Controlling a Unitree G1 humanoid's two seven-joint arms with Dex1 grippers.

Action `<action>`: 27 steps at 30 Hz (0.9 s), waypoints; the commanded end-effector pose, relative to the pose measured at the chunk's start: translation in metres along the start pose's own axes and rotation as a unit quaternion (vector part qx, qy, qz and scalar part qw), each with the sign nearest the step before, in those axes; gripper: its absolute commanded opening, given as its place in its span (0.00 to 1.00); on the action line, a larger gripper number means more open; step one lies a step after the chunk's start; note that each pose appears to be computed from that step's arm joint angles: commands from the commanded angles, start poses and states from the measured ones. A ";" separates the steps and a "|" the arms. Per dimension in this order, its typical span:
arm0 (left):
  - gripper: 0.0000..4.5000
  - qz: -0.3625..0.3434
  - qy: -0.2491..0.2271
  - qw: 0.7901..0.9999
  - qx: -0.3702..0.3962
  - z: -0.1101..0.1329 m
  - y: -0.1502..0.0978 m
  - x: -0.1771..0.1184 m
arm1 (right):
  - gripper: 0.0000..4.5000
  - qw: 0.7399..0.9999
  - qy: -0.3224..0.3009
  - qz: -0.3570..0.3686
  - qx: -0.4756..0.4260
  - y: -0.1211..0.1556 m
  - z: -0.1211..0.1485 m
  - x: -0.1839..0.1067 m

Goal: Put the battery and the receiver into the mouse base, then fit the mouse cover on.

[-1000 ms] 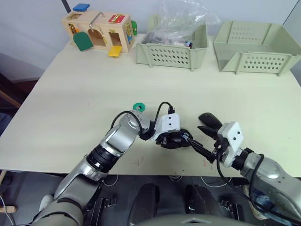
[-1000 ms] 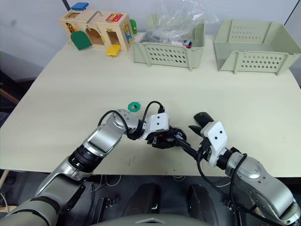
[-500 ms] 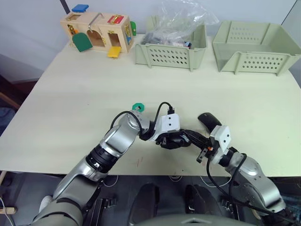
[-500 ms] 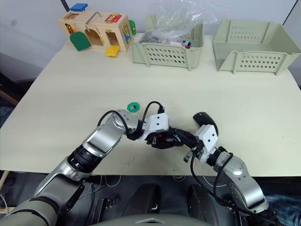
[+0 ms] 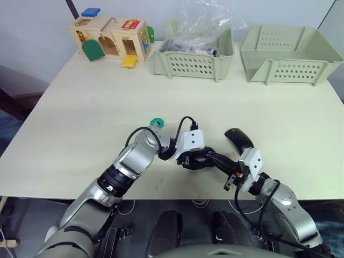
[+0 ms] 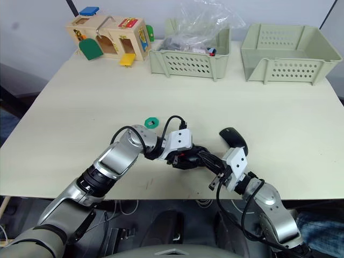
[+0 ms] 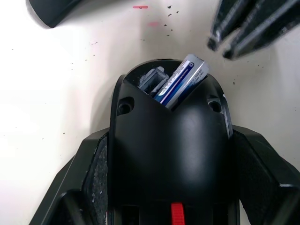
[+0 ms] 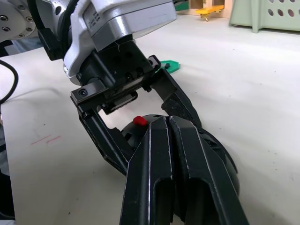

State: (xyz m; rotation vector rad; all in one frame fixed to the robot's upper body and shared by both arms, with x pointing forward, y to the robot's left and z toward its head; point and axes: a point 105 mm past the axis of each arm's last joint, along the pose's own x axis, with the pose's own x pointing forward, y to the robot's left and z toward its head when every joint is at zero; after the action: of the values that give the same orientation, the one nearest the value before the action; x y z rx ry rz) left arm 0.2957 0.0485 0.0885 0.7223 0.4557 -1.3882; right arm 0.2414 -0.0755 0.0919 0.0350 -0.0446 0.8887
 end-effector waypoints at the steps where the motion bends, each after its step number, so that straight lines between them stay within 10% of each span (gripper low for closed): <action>1: 0.65 -0.018 0.020 0.999 -0.017 -0.014 -0.010 0.008 | 0.03 1.000 -0.016 -0.018 0.005 -0.005 0.002 0.000; 27: 0.65 -0.017 0.019 0.999 -0.020 -0.012 -0.010 0.009 | 0.03 0.989 0.142 0.001 0.026 0.003 -0.067 0.004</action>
State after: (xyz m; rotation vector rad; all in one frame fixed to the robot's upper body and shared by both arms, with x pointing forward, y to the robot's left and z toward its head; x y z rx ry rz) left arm 0.2966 0.0531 0.0856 0.7204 0.4846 -1.3684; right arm 0.2532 -0.0679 0.0607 -0.0210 0.0748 0.8740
